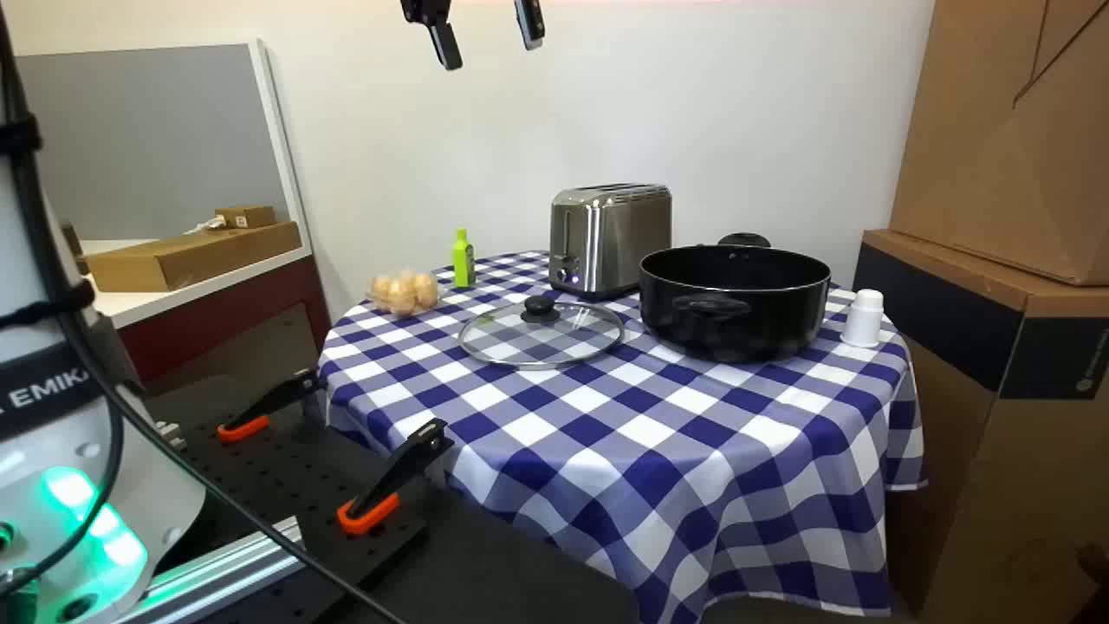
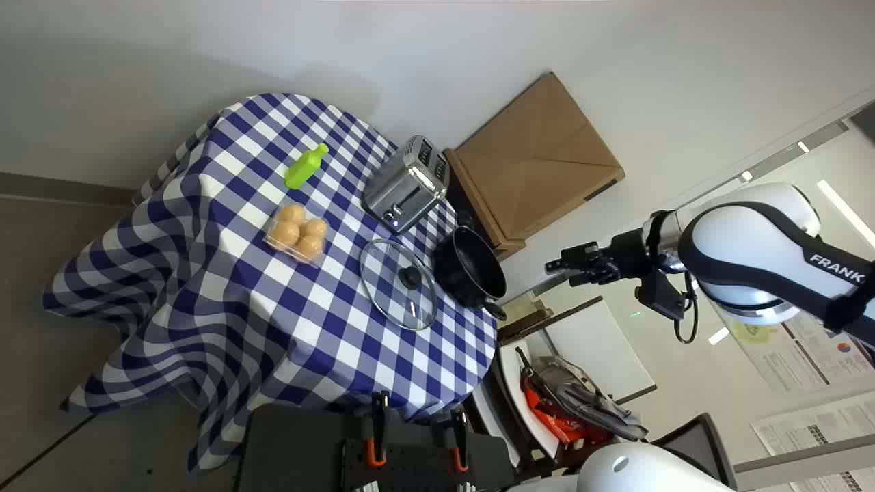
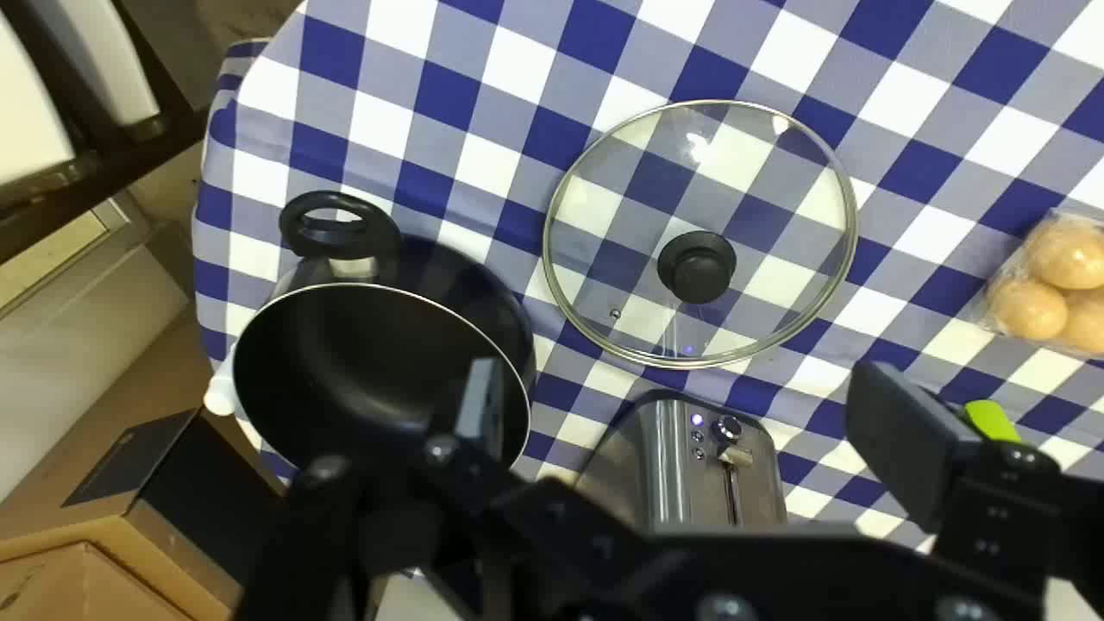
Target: Move the green bottle to the right
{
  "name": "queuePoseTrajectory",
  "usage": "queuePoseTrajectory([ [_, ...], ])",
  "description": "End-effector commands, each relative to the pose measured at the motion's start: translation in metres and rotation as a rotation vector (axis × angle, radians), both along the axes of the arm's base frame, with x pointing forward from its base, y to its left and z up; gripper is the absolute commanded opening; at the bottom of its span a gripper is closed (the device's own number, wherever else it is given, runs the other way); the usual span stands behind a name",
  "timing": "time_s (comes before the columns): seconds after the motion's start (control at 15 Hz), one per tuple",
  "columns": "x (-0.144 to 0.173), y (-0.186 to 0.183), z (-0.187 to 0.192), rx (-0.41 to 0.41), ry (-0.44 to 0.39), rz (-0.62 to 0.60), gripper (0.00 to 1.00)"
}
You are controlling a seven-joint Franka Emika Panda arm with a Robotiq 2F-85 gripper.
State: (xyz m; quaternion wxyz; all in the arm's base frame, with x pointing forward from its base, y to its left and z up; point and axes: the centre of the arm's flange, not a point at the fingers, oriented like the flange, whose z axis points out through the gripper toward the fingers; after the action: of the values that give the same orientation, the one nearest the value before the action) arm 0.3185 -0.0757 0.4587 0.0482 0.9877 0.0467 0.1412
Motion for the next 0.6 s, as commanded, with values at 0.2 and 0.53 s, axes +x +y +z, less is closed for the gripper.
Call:
queuePoseTrajectory([
  [0.2, 0.018, 0.010, 0.004, -0.028, -0.001, 0.050, 1.00],
  [0.53, 0.081, 0.031, 0.046, -0.143, -0.001, 0.239, 1.00],
])
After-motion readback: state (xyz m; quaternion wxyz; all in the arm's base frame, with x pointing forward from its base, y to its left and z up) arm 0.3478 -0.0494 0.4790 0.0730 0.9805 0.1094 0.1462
